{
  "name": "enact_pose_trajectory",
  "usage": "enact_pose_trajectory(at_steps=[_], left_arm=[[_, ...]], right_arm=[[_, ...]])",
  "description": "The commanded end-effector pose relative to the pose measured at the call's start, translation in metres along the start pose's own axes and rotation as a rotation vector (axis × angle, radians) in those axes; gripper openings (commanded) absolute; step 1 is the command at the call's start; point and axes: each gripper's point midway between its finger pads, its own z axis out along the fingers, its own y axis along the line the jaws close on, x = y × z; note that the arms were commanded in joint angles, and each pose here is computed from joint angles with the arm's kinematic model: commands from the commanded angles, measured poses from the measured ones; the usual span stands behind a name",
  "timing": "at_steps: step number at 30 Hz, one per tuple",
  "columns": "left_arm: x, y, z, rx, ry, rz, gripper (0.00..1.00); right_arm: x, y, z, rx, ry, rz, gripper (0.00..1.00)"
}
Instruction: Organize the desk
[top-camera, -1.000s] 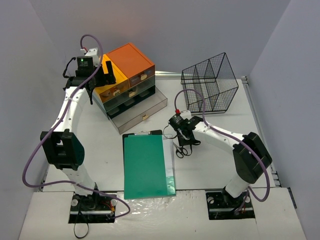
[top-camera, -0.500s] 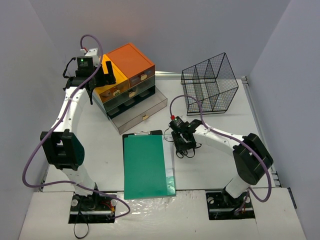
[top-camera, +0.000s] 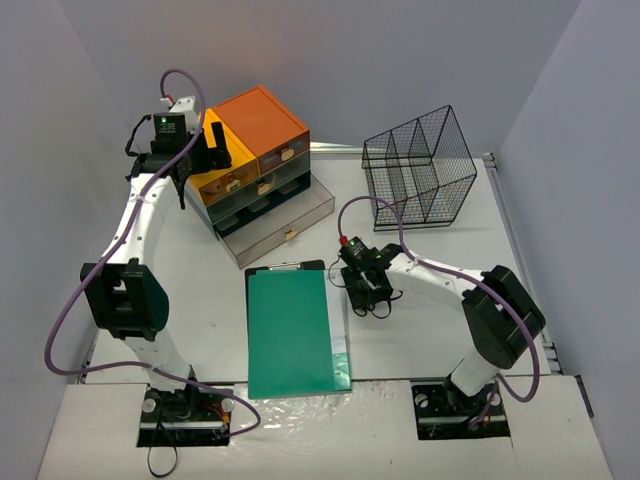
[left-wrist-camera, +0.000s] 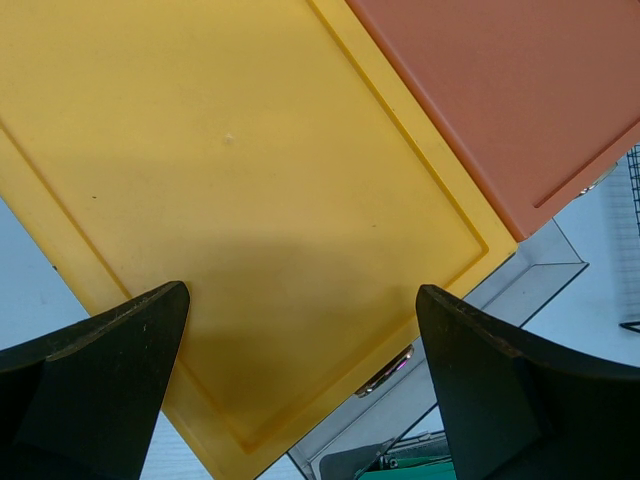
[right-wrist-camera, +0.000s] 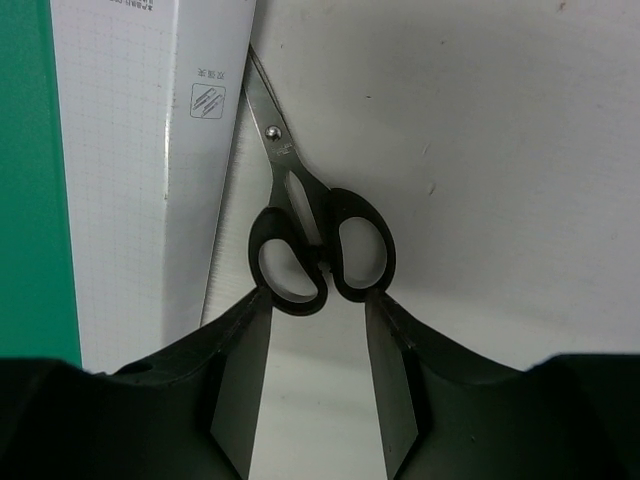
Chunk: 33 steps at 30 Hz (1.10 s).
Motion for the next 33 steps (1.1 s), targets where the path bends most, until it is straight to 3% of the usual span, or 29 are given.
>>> enact_pose_trajectory(at_steps=[1,17,24,25,33], left_arm=[[0.03,0.007,-0.009,-0.024,0.117,-0.042,0.97],[0.028,0.012,-0.01,-0.031,0.115,-0.046,0.97],[0.028,0.013,-0.008,-0.034,0.116,-0.047,0.97],[0.029,0.013,-0.008,-0.034,0.117,-0.047,0.97],[0.028,0.015,-0.009,-0.039,0.117,-0.046,0.97]], right_arm=[[-0.004,0.005,0.004,-0.009,-0.022,-0.014,0.38],[0.01,-0.003,0.025,0.037,0.001,0.01,0.32],[0.025,0.004,0.031,0.012,0.028,0.044,0.0],[0.024,0.004,0.03,0.01,0.025,0.049,0.0],[-0.02,0.027,-0.038,-0.052,-0.12,0.135,0.0]])
